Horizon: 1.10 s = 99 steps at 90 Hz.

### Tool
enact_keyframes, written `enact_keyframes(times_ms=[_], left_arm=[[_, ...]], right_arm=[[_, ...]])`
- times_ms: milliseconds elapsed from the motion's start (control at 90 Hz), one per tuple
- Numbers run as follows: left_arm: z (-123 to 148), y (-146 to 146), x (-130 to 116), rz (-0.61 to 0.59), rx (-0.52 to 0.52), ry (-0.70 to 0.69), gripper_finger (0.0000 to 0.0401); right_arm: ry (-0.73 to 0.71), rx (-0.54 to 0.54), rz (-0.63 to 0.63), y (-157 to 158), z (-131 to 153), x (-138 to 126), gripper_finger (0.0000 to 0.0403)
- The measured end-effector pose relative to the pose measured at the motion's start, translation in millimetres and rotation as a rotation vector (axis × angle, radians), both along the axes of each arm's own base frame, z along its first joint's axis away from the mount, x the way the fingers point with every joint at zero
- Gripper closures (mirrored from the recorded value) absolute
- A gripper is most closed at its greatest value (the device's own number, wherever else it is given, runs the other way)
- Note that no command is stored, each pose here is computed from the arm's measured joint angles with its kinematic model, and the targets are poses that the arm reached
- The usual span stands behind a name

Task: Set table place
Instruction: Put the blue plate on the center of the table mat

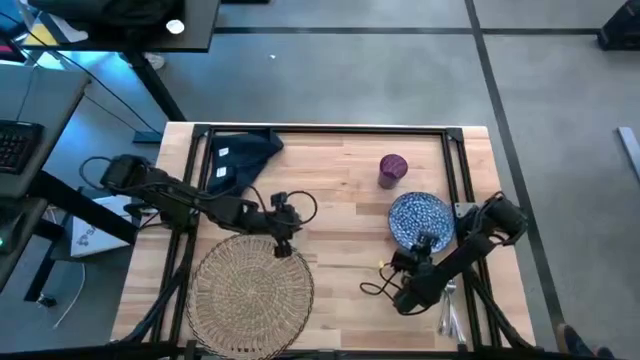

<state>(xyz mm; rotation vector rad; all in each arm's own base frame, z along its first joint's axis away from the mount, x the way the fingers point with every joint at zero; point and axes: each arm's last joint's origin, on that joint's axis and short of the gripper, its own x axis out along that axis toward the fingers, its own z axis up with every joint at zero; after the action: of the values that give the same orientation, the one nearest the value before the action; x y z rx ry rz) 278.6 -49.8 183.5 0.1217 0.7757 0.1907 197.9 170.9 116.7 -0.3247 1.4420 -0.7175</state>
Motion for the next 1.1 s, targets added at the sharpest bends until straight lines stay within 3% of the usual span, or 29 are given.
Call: enact_keyframes(times_ms=[356, 922, 1100], left_arm=[[1, -3, -3, -0.029, -0.015, 0.020, 0.0332], [-7, -48, -26, -0.118, -0.022, 0.124, 0.0332], [-8, -66, -38, -0.114, 0.041, 0.123, 0.0332]], right_arm=[[-0.051, 0.069, 0.094, 17, 26, 19, 0.0402], [-0.122, -0.025, 0.270, 29, 52, 34, 0.0402], [-0.112, -0.064, 0.327, 28, 54, 35, 0.0402]])
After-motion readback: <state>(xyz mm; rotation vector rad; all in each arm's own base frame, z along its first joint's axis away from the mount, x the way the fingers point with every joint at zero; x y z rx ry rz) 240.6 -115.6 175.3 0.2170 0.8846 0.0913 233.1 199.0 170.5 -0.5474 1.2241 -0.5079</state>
